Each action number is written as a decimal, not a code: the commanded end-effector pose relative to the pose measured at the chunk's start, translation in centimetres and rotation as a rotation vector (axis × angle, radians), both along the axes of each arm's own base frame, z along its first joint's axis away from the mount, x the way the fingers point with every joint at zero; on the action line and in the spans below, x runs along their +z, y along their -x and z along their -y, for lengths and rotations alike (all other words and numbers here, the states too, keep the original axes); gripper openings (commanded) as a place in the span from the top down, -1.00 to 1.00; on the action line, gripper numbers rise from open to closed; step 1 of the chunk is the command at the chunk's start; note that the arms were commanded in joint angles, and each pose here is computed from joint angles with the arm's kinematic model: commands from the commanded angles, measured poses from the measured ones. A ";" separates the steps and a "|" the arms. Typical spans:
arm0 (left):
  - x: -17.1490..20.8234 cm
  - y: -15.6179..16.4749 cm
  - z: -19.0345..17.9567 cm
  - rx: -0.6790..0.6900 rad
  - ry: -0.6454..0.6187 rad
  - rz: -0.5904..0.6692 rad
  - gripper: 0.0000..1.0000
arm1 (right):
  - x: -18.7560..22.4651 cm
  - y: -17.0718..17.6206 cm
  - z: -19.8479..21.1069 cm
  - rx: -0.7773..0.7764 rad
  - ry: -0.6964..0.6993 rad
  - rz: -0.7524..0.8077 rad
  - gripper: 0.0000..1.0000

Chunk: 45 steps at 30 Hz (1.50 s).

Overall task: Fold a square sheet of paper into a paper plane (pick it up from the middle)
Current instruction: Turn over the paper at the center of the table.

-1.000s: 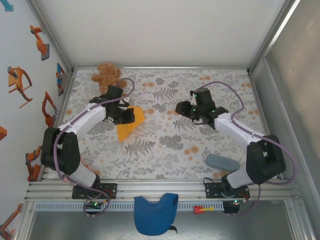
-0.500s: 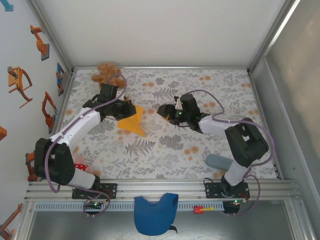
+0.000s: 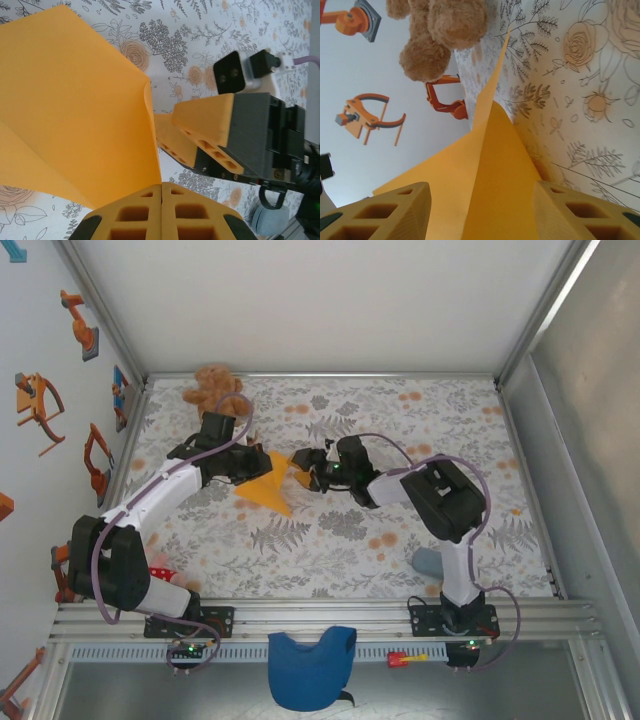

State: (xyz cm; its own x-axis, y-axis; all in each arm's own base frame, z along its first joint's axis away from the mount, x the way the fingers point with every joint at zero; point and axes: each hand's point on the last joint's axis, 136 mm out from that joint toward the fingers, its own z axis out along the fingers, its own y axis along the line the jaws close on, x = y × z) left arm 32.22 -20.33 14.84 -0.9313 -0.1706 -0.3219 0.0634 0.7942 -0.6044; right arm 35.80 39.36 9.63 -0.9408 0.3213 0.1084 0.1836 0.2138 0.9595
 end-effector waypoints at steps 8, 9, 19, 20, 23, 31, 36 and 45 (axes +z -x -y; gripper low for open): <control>0.6 0.2 -0.2 0.018 0.038 0.009 0.98 | 2.7 -0.6 -2.4 -0.012 -0.151 -0.011 0.16; 0.5 0.2 -0.3 0.021 0.037 0.004 0.98 | 2.8 -0.7 -2.5 -0.016 -0.161 -0.014 0.20; 0.2 0.7 -1.1 0.051 0.021 -0.004 0.95 | 3.6 -0.9 -2.2 -0.052 -0.185 0.026 0.64; 0.1 0.9 -1.3 0.055 0.017 -0.006 0.93 | 3.7 -0.9 -2.2 -0.051 -0.185 0.031 0.69; -0.2 1.3 -1.6 0.074 0.017 -0.017 0.88 | 4.1 -1.0 -2.1 -0.052 -0.181 0.056 0.84; 0.3 2.3 -4.0 0.195 -0.028 -0.025 0.26 | 5.3 -1.4 -1.2 -0.064 -0.139 0.129 0.90; 1.5 3.0 -4.9 0.303 0.030 -0.004 -0.33 | 7.0 -1.9 -0.3 -0.072 -0.114 0.189 0.90; 5.8 2.6 -1.3 0.368 0.393 0.097 -0.96 | 9.9 -1.9 -0.1 -0.071 -0.154 0.225 0.90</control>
State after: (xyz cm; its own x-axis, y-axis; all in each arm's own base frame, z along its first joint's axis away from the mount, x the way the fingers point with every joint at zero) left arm 28.57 -17.27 17.41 -0.7945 -0.5406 -0.2765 -0.1555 0.6214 -0.7679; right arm 37.61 39.64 17.02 -0.9270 0.3751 0.0025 0.0333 0.0758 0.9966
